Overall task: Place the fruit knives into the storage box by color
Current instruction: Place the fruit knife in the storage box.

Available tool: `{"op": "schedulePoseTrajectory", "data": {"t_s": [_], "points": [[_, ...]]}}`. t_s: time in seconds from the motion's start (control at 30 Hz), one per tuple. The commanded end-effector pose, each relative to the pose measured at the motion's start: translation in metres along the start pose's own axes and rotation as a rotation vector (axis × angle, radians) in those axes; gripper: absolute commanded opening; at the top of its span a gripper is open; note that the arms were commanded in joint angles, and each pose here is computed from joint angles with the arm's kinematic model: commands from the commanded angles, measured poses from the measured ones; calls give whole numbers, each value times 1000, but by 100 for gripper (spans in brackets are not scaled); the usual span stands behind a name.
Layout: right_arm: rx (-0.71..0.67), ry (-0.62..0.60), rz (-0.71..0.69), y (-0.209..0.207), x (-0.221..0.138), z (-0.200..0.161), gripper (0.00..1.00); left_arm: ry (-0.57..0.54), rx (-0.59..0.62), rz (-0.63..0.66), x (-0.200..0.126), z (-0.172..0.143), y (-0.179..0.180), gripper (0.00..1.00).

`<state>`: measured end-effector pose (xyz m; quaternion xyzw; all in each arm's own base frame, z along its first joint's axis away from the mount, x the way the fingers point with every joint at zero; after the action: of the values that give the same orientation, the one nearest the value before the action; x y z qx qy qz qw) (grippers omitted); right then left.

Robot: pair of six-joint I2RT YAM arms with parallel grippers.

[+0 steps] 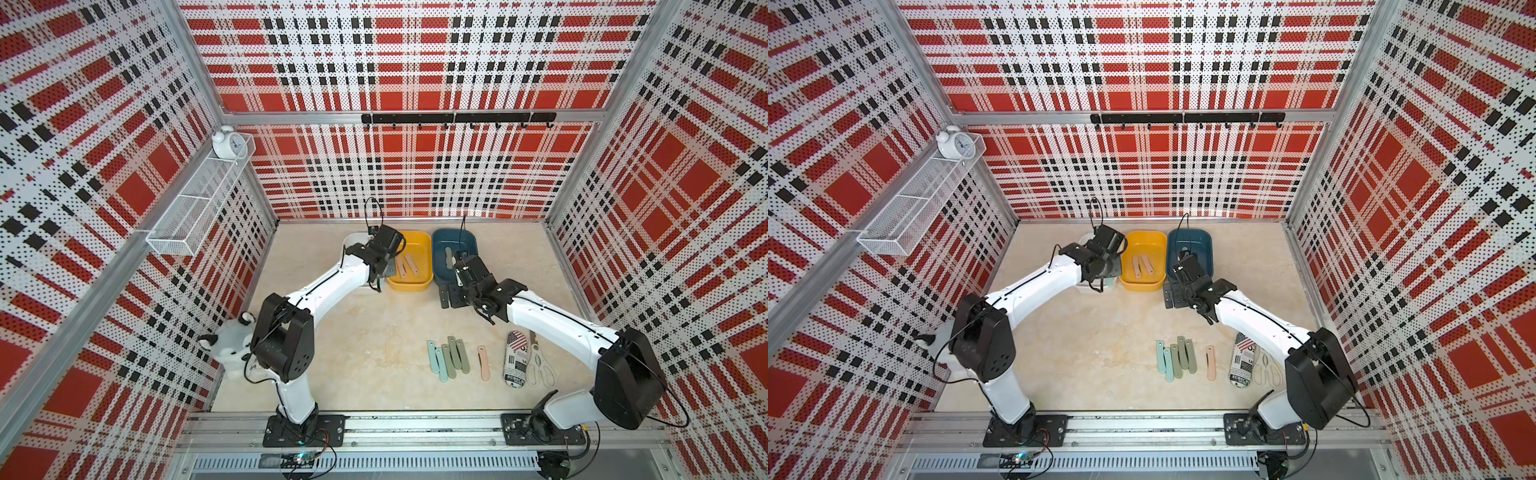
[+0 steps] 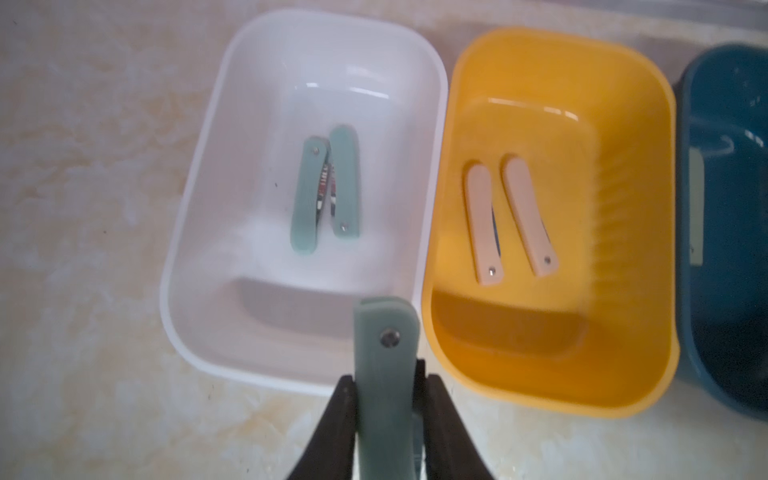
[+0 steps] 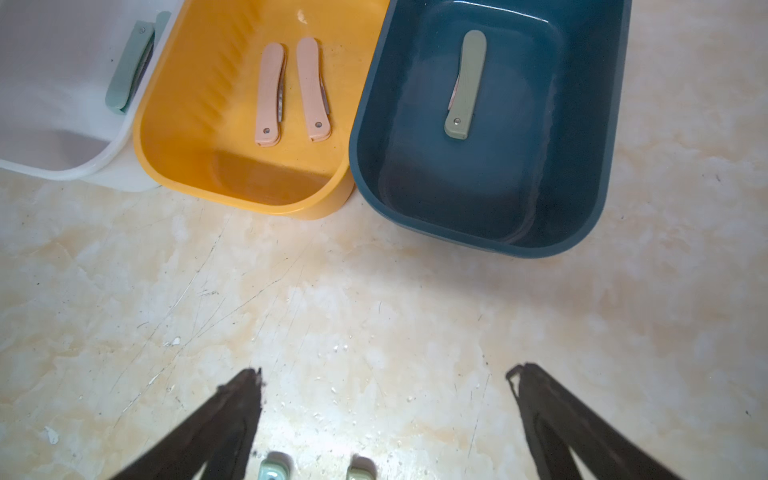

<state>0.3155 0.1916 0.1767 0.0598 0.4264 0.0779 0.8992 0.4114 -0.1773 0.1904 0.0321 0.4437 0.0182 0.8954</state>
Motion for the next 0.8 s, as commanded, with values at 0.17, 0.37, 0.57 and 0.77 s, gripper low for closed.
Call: {"op": "schedulePoseTrajectory", "data": {"t_s": [0.17, 0.37, 0.57, 0.77], "points": [[-17, -15, -25, -4, -4, 4, 100, 41, 7, 71, 62, 32, 23, 25], [-5, -29, -37, -14, -9, 7, 100, 99, 27, 75, 101, 22, 21, 25], [-3, -36, -40, -19, -10, 5, 100, 128, 62, 33, 131, 13, 13, 25], [15, -46, -26, -20, -10, 4, 100, 148, 65, 31, 144, 8, 13, 26]]}}
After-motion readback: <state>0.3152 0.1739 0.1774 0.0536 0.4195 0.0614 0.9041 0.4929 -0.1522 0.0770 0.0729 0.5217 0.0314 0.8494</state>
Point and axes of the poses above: each gripper's point midway between its finger pads, its own x axis out along the fingers, its own y axis along the line the jaws close on, z = x × y, the point moved 4 cm from there along -x, back along the fingers, and after that the axes turned 10 degrees about x, right-handed, at the moved point
